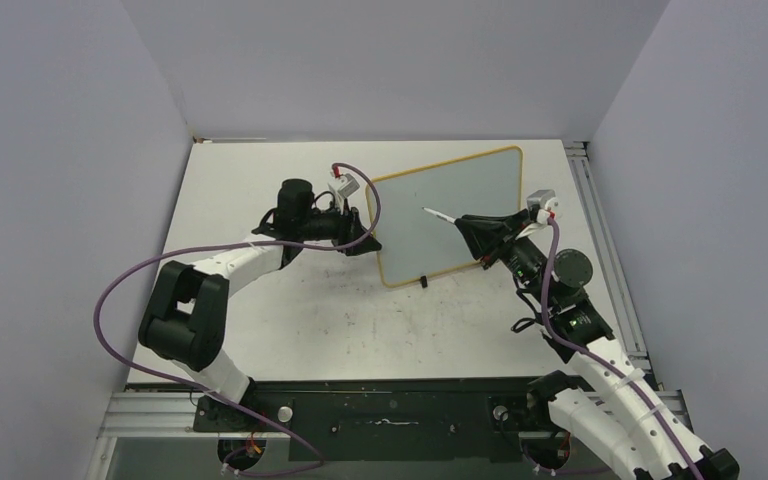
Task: Write a sentence on the whiteboard
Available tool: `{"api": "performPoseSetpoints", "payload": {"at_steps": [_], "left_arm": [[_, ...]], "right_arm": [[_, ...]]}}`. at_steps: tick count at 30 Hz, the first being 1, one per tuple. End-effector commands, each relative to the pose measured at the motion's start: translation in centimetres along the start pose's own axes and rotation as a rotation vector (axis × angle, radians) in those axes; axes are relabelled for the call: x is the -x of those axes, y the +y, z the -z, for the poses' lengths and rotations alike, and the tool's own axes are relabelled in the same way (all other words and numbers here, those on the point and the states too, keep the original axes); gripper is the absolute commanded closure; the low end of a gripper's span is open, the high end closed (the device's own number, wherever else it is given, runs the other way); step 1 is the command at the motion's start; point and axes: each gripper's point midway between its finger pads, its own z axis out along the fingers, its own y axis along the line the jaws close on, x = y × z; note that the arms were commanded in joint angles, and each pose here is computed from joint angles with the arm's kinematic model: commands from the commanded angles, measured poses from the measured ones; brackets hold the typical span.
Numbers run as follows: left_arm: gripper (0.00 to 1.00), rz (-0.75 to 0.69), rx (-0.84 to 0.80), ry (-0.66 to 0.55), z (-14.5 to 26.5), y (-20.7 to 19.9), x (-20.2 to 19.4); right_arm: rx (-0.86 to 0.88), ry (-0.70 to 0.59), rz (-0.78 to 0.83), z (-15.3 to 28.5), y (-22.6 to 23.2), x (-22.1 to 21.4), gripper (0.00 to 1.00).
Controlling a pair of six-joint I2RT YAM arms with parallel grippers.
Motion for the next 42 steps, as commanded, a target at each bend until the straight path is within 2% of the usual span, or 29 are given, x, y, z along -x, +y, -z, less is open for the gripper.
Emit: {"api": "performPoseSetpoints", "payload": {"at_steps": [1, 3, 5, 10, 17, 22, 26, 42], "left_arm": [[0.48, -0.005, -0.026, -0.043, 0.5, -1.7, 1.6], [0.43, -0.011, -0.025, -0.068, 0.5, -1.9, 2.4], [0.42, -0.023, -0.017, -0.105, 0.6, -2.0, 3.5], [0.46, -0.048, 0.004, -0.149, 0.7, -1.6, 5.5], [0.68, -0.045, -0.005, -0.131, 0.4, -0.8, 5.0], [0.89, -0.059, 0.003, -0.118, 0.5, -0.4, 4.7], [0.99, -0.067, -0.001, -0.114, 0.4, -0.3, 4.6], [1.0, -0.083, -0.007, -0.106, 0.5, -0.3, 4.3]], "right_arm": [[0.063, -0.102, 0.02, -0.4, 1.3, 2.2, 0.95], [0.076, -0.109, 0.014, -0.8, 1.6, 2.2, 0.95], [0.08, -0.11, 0.007, -1.2, 1.7, 1.9, 0.95], [0.101, -0.106, -0.002, -3.0, 2.7, 1.1, 0.95], [0.091, -0.108, 0.017, -5.6, 3.5, -0.1, 0.95], [0.06, -0.124, 0.01, -7.0, 2.7, -0.9, 0.95], [0.046, -0.142, 0.008, -7.7, 2.3, -0.9, 0.95], [0.063, -0.184, 0.007, -9.2, 2.5, -0.4, 0.95]]}}
